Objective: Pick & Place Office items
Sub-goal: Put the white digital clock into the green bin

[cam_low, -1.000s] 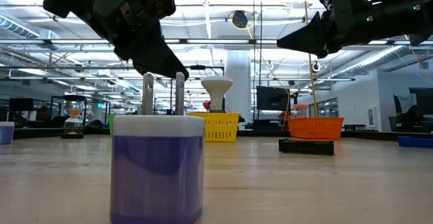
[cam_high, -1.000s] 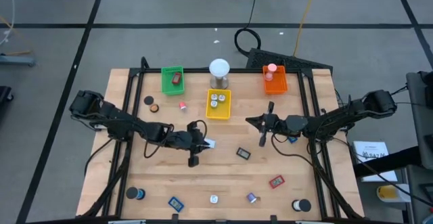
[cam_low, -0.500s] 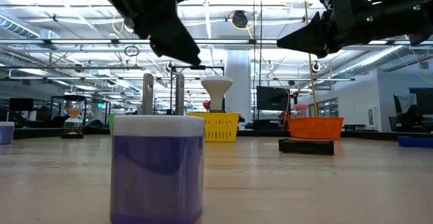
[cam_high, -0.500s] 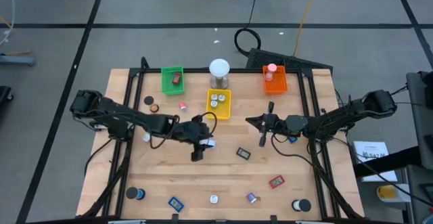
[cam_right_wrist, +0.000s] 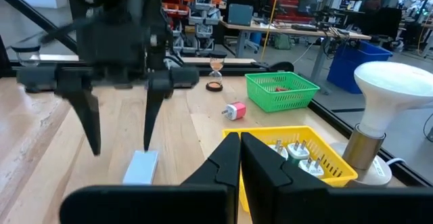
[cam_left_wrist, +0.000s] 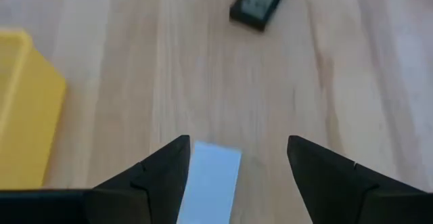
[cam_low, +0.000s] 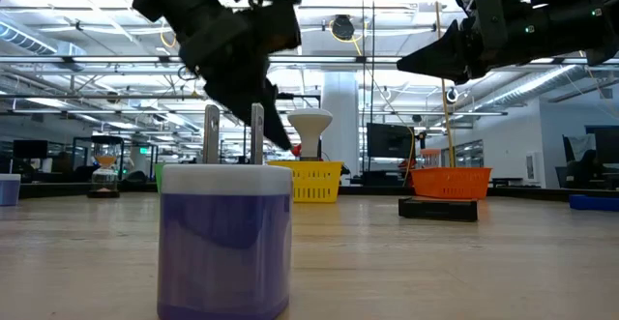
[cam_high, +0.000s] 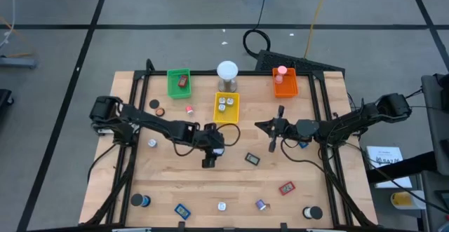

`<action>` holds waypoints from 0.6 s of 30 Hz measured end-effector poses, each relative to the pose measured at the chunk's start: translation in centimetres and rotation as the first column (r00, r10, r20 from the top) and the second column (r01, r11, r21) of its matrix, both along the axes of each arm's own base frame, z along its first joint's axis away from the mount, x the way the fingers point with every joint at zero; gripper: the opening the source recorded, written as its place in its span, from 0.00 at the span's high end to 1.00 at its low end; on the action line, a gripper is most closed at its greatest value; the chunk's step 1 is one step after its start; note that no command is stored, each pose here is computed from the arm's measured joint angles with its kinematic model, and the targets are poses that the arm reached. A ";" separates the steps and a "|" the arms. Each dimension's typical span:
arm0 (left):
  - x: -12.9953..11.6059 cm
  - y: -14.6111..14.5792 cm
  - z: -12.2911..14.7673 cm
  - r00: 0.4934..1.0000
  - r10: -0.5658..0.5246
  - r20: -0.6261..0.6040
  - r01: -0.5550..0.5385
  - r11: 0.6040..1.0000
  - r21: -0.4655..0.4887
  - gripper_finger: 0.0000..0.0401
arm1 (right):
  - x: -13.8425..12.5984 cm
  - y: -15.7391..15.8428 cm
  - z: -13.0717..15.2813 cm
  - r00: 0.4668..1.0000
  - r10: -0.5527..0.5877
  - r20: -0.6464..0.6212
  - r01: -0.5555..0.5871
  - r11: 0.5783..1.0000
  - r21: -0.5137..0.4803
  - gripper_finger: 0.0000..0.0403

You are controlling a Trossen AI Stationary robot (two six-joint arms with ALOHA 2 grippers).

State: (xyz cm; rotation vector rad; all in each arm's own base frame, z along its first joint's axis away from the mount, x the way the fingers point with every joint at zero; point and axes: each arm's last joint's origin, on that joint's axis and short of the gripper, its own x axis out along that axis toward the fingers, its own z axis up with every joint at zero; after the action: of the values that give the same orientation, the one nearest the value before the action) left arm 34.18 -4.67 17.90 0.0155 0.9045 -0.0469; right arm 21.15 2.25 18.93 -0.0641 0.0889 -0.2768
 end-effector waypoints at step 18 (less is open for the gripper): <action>0.8 0.7 -3.7 0.991 -0.006 -0.135 0.020 0.995 0.101 0.37 | 0.0 0.0 -0.2 1.000 -0.001 -0.023 0.000 1.000 -0.004 0.99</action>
State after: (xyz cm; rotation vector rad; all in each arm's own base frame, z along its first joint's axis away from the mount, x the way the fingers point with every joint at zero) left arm 34.94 -3.96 14.18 0.1151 1.0413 -0.0138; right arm 21.12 2.24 18.70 -0.0710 0.1117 -0.2767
